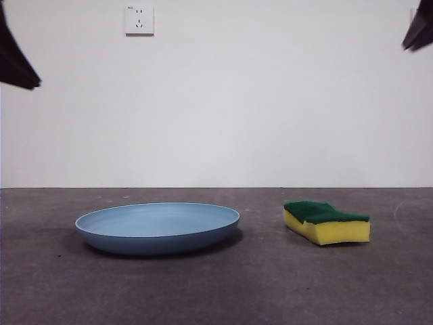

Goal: Pick up the plate,pick up the cloth,clean the plate with the cloth

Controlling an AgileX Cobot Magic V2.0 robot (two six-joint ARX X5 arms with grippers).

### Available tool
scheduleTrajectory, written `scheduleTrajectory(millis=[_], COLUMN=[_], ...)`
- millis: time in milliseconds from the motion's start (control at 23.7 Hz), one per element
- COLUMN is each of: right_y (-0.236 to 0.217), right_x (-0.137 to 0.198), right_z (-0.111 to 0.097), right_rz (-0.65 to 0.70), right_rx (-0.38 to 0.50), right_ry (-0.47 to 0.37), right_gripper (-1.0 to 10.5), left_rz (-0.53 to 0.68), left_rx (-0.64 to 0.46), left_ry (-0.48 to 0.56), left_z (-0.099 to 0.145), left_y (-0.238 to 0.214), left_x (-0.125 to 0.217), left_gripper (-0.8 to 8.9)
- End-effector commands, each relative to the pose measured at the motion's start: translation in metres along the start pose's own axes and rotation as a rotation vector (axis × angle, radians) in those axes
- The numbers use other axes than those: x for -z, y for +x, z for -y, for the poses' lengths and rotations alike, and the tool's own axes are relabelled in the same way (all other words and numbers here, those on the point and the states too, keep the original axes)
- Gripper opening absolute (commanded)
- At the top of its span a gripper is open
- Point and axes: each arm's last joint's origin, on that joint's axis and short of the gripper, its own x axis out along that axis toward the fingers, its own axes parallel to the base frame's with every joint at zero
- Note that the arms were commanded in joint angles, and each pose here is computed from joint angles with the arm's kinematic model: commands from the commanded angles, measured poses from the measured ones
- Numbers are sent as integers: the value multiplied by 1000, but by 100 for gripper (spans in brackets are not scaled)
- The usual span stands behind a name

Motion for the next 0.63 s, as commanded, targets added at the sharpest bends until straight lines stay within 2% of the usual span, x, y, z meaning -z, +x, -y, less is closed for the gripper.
scheduleTrajectory(millis=[42,84,211,380,633], right_y=[8,9,10,10,10], right_x=[1,2,3,3,3], right_z=[2,2,3,2,2], right_rz=[-43,-57,-69,-69,-70], right_rx=[-5,-4,-4,-6,-6], right_ry=[4,8,16,23,23], right_gripper=[451,482,480,477,477], left_rz=[-2,-1,-38,-180,-355], left_rx=[18,27,43,-67,-156], left_ry=[33,34,34,3,16], left_z=[-1,-1,-2,-7,-14], left_y=[13,19,42,82,144], left_x=[-3,-5,-6,-9,-12], left_gripper=[344,344,345,345,344])
